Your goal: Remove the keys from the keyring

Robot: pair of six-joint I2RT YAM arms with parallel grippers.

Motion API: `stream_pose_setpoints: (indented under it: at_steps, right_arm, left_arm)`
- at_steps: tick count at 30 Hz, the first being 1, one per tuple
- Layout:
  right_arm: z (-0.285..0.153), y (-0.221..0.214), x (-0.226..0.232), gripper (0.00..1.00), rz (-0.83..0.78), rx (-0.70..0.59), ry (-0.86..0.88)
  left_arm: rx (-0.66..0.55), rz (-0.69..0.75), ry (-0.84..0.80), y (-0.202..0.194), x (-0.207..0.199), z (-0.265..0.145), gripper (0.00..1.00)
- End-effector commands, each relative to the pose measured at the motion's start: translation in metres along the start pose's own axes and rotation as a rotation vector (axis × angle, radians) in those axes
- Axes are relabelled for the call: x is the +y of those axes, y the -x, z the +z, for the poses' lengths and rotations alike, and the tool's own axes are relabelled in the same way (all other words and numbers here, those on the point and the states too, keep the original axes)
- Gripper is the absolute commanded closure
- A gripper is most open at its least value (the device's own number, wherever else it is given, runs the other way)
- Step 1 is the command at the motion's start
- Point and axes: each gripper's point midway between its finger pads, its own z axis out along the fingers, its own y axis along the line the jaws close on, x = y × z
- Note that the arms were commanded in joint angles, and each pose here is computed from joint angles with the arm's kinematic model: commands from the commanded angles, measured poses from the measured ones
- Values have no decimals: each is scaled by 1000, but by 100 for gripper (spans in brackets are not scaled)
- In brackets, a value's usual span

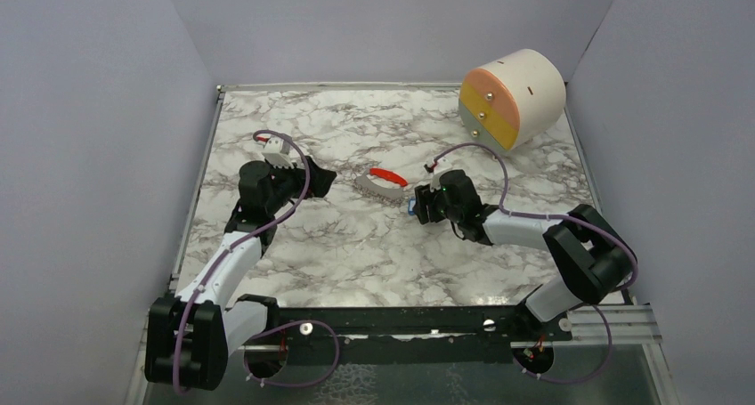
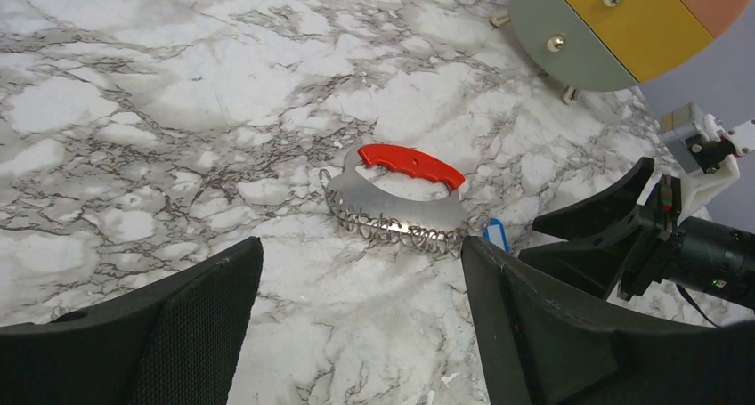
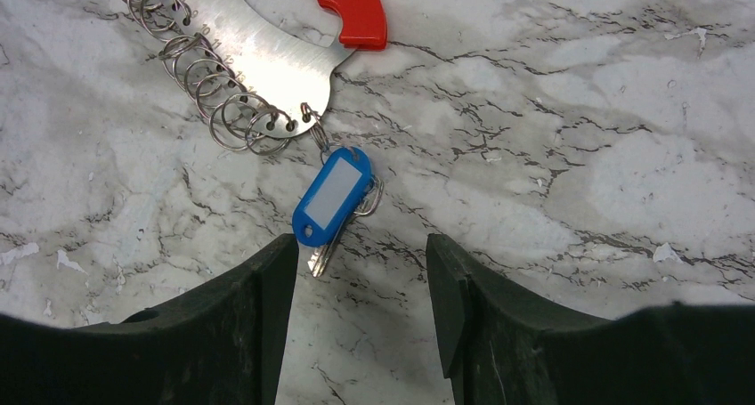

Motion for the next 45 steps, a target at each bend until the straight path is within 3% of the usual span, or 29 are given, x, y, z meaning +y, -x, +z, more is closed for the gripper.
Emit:
stream_pose_setpoints:
  at_steps: [1, 10, 22, 31, 38, 42, 45]
  right_arm:
    - [6, 20, 3, 48, 6, -57, 0]
    - [21, 19, 4, 52, 5, -35, -3]
    - [39, -2, 6, 61, 30, 34, 8]
    - [36, -9, 10, 61, 43, 46, 15]
    - [38, -18, 11, 76, 48, 77, 17]
    - [41, -25, 10, 98, 48, 97, 11]
    - [40, -24, 10, 99, 46, 97, 4]
  left_arm:
    - [-38, 11, 45, 17, 4, -5, 16]
    - [-137, 50, 96, 31, 6, -23, 17]
    - [-142, 44, 99, 32, 7, -23, 20]
    - [-130, 39, 115, 25, 12, -22, 20]
    - [-128, 36, 120, 24, 13, -22, 20]
    - [-127, 35, 120, 24, 13, -22, 21]
    - [-124, 33, 123, 22, 14, -22, 21]
